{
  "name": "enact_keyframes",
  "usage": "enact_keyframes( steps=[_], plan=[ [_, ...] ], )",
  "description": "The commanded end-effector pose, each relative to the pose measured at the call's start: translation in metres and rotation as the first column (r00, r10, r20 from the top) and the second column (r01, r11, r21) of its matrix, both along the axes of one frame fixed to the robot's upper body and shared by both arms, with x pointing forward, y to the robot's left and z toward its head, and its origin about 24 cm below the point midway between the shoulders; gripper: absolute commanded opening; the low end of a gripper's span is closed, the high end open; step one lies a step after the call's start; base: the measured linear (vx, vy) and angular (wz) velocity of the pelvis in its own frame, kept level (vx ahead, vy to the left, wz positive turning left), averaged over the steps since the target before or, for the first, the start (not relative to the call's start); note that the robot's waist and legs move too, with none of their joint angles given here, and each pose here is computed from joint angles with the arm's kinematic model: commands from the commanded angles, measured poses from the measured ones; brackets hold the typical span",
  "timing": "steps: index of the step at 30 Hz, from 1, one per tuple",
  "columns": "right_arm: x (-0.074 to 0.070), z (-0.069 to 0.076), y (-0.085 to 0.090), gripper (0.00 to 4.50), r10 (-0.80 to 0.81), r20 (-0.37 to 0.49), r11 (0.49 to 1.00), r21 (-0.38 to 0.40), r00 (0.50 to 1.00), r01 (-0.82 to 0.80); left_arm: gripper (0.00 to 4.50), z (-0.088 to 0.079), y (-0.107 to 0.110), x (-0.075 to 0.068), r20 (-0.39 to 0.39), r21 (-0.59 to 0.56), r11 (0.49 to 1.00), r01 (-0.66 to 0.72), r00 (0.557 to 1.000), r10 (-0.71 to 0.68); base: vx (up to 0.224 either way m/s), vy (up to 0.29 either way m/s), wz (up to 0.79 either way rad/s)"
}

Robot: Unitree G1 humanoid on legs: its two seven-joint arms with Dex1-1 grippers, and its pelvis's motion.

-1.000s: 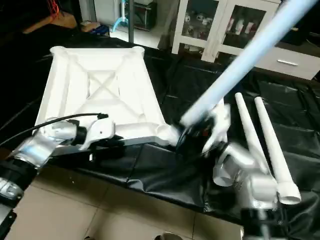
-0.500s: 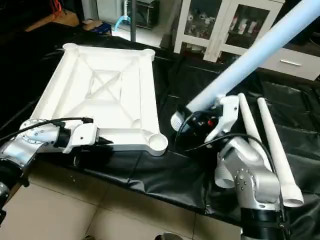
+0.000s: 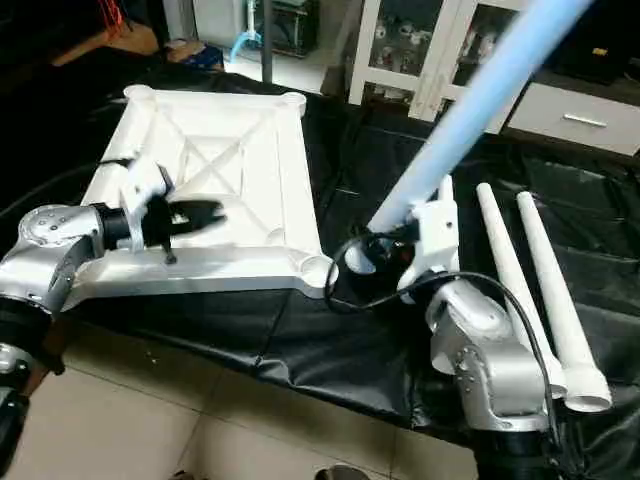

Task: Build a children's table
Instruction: Pick table leg

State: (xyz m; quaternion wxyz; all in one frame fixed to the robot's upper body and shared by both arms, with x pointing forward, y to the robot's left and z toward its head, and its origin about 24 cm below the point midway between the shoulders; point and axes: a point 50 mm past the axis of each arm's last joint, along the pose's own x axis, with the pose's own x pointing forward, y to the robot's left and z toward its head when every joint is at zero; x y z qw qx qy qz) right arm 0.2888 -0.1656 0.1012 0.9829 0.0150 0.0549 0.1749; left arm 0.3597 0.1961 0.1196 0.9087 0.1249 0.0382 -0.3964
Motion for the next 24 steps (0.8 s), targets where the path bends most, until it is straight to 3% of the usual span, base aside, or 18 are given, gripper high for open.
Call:
enact_keyframes(
  steps=[1,2,4,5,6,8,11,15,17,18,24],
  plan=[
    [-0.002,0.006,-0.007,1.86,-0.138,0.069,0.982,-0.118,0.988,0.146,1.13,-0.001,0.002,0.002,-0.002,-0.106,0.959,-0.264,0.964,0.266,0.000,0.000,0.00],
    [-0.002,0.006,-0.007,1.86,-0.138,0.069,0.982,-0.118,0.988,0.146,1.13,-0.001,0.002,0.002,-0.002,-0.106,0.959,-0.264,0.964,0.266,0.000,0.000,0.00],
    [-0.011,0.006,-0.006,1.86,-0.124,0.110,0.972,-0.184,0.986,0.143,1.13,0.001,-0.007,-0.009,0.041,-0.215,0.925,-0.314,0.943,0.330,0.000,0.000,0.00],
    [-0.021,0.003,-0.004,1.86,-0.147,0.111,0.978,-0.133,0.983,0.161,1.13,-0.005,-0.024,-0.027,0.078,-0.261,0.902,-0.342,0.924,0.373,0.000,0.000,0.00],
    [-0.021,0.003,-0.004,1.86,-0.147,0.111,0.978,-0.133,0.983,0.161,1.13,-0.005,-0.024,-0.027,0.078,-0.261,0.902,-0.342,0.924,0.373,0.000,0.000,0.00],
    [-0.031,-0.011,-0.001,1.86,-0.174,0.031,0.984,-0.023,0.984,0.175,1.13,-0.019,-0.052,-0.052,0.117,-0.259,0.914,-0.312,0.929,0.350,0.000,0.000,0.00],
    [-0.034,-0.018,0.005,1.86,-0.172,0.004,0.985,-0.022,0.985,0.172,1.13,-0.032,-0.061,-0.061,0.075,-0.236,0.901,-0.365,0.917,0.391,0.000,0.000,0.00],
    [-0.034,-0.018,0.009,1.86,-0.145,-0.002,0.989,-0.021,0.989,0.145,1.13,-0.040,-0.065,-0.064,0.083,-0.198,0.901,-0.387,0.909,0.409,-0.036,0.087,-0.34],
    [-0.033,-0.017,0.009,1.86,-0.147,0.006,0.989,-0.034,0.989,0.147,1.13,-0.046,-0.060,-0.066,0.068,-0.195,0.871,-0.451,0.880,0.470,-0.071,0.229,-0.48],
    [-0.032,-0.016,0.009,1.86,-0.149,0.011,0.988,-0.037,0.989,0.149,1.13,-0.051,-0.054,-0.066,0.049,-0.163,0.839,-0.520,0.845,0.533,-0.081,0.260,-0.47],
    [-0.031,-0.016,0.008,1.86,-0.176,0.013,0.984,-0.017,0.984,0.177,1.13,-0.046,-0.050,-0.068,0.073,-0.164,0.799,-0.579,0.800,0.595,-0.126,0.255,-0.31]
  ],
)
